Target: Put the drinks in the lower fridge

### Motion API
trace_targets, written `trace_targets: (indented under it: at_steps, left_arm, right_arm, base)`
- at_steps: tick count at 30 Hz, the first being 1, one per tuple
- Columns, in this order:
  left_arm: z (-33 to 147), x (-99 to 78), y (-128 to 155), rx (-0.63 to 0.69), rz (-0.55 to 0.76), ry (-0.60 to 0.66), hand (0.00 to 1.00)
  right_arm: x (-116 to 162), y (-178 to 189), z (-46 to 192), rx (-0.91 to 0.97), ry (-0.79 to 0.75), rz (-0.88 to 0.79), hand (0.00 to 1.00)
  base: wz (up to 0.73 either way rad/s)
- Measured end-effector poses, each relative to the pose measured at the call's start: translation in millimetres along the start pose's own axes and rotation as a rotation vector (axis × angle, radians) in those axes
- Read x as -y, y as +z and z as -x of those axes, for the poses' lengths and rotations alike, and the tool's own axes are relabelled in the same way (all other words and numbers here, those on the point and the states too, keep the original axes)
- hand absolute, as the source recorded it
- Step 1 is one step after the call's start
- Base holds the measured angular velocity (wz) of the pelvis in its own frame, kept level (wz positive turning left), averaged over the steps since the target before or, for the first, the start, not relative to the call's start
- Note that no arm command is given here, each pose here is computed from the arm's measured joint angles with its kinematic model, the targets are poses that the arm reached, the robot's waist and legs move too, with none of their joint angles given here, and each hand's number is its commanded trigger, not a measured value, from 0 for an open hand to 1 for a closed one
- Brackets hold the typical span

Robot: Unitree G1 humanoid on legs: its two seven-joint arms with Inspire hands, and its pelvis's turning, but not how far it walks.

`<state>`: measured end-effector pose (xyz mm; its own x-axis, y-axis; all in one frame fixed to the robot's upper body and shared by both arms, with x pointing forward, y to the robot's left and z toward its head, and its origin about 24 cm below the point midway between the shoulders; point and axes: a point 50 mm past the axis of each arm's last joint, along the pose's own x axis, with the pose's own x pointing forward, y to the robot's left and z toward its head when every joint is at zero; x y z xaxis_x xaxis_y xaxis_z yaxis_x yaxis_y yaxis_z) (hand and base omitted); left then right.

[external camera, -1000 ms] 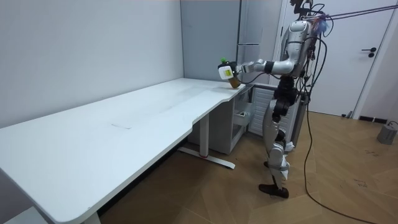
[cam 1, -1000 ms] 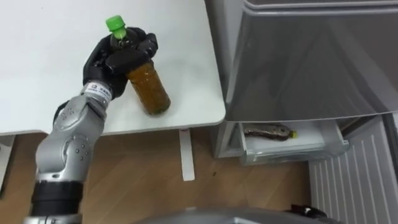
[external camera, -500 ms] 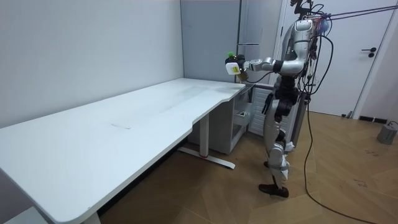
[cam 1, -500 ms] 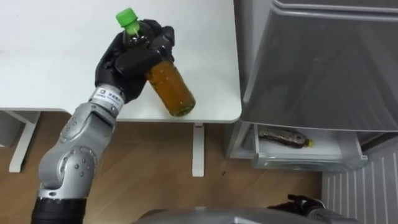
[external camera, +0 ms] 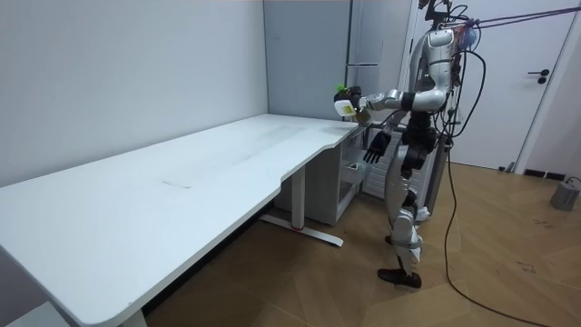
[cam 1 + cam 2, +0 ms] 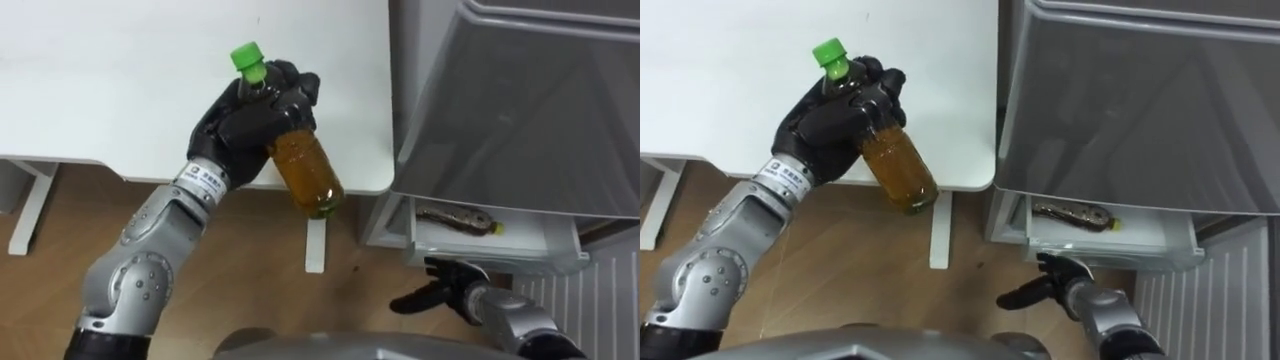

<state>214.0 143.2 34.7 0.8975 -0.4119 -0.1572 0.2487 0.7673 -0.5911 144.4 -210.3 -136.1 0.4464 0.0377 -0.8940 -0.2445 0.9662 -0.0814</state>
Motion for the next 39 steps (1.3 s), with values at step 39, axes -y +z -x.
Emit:
trace_targets:
  at_steps: [39]
  left_arm:
    - [-2.9,2.1,-37.2,-0.159,-0.433,-0.124,1.0]
  right_arm:
    - [-56.3,88.0,49.6,0.437,0.744,0.29,0.0]
  base:
    - [0.0]
